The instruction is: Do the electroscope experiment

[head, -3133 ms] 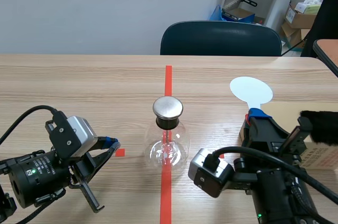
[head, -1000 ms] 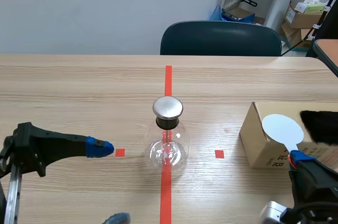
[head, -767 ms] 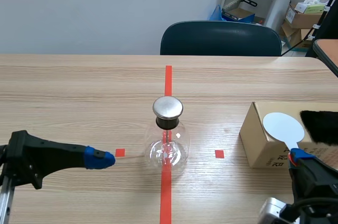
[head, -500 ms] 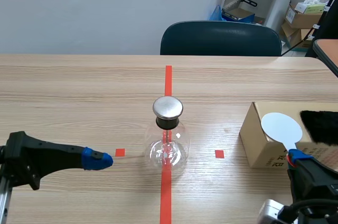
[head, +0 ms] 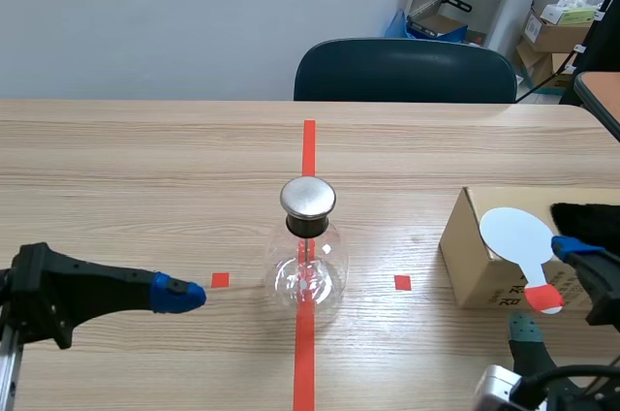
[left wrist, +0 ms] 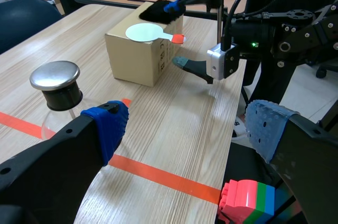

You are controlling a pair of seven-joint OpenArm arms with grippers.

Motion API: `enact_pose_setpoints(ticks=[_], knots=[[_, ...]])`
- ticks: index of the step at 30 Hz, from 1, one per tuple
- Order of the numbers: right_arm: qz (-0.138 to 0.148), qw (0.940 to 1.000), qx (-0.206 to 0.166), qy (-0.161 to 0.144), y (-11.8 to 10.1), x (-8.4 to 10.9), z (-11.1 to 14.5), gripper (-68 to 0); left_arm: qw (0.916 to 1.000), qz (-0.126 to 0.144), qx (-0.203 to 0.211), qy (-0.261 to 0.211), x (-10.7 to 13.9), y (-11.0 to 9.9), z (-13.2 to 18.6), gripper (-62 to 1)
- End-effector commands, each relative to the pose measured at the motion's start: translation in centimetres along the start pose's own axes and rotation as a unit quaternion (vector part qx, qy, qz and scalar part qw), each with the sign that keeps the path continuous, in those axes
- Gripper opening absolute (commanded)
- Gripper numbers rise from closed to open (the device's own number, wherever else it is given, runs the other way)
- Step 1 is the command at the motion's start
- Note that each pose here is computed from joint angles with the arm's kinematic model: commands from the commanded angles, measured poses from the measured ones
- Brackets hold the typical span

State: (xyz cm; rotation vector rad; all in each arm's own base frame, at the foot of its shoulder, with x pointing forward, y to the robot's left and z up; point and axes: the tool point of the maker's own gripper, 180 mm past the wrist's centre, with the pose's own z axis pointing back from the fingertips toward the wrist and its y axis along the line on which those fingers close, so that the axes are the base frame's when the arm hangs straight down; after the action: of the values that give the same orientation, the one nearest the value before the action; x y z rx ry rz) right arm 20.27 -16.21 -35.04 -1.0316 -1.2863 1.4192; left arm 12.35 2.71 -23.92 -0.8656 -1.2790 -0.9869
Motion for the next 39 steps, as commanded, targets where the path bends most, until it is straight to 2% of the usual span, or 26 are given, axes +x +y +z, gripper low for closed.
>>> enact_pose_setpoints(ticks=[1, 39], knots=[[0.022, 0.9992, -0.034, 0.001, -1.64, -0.46, -0.19, 0.4, 0.9999, 0.007, 0.0, -0.012, 0.53, -0.24, -0.23, -12.7], [0.022, 0.9992, -0.034, 0.001, -1.65, -0.48, -0.19, 0.4, 0.9999, -0.001, 0.011, 0.0, 0.12, 0.15, -0.23, -12.7]])
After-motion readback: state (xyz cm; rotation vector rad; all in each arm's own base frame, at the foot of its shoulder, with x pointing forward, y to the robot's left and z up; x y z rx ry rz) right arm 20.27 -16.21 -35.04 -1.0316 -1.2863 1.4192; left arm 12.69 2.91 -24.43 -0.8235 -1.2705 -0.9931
